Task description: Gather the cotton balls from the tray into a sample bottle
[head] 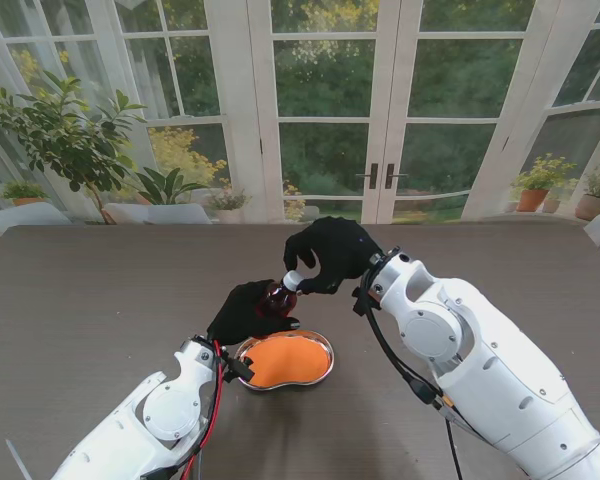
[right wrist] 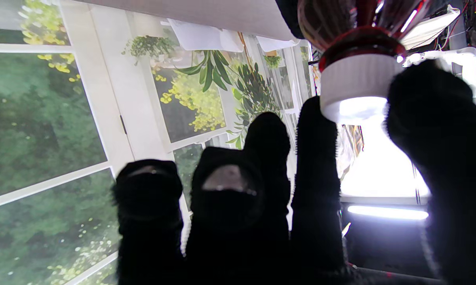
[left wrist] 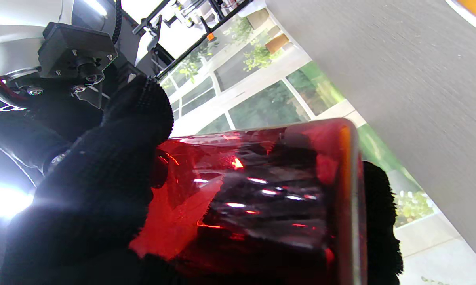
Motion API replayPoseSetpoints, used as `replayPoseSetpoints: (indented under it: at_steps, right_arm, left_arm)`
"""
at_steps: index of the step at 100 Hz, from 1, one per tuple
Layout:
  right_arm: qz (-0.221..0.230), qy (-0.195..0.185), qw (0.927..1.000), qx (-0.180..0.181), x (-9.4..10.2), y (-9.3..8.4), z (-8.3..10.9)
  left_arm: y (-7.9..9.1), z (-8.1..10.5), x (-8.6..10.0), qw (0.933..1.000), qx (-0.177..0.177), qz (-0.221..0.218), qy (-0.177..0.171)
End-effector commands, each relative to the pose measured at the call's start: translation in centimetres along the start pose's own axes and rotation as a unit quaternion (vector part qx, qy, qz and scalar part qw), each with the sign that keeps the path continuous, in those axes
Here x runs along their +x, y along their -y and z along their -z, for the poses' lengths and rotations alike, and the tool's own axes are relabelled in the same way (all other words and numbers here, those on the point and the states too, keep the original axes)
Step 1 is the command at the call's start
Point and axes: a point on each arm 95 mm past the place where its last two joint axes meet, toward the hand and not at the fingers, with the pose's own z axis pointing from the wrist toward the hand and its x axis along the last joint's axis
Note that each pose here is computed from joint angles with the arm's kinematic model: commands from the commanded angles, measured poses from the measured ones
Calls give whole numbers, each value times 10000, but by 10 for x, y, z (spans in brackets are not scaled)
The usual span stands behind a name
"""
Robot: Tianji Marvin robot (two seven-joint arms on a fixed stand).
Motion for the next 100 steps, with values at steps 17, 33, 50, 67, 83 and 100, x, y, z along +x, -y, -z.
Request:
replayPoseSetpoints:
  at_steps: [17,33,50,67,83,100]
  right_arm:
    - [-30,43,9999,153,5,5,-4]
    - [-37,135,9996,226,6,7,-6]
    - [4,226,9992,318,6,9,-8]
    - [-11,320,9987,396,6,11,-8]
    - [-11,425,9980,474,7,12,-7]
    - [-29,506,9974,514,7,13,-7]
  left_arm:
    - [-2,-1,2,10000,-61,42,-21]
    - [-2,-1,2,10000,-66,45,-15]
    - [-2,-1,2,10000,-72,41,-16]
    - [-2,-1,2,10000,-77,39,-17]
    - [-2,-1,2,10000,-69,33,-19]
    - [-2,-1,2,10000,-68,31,-22]
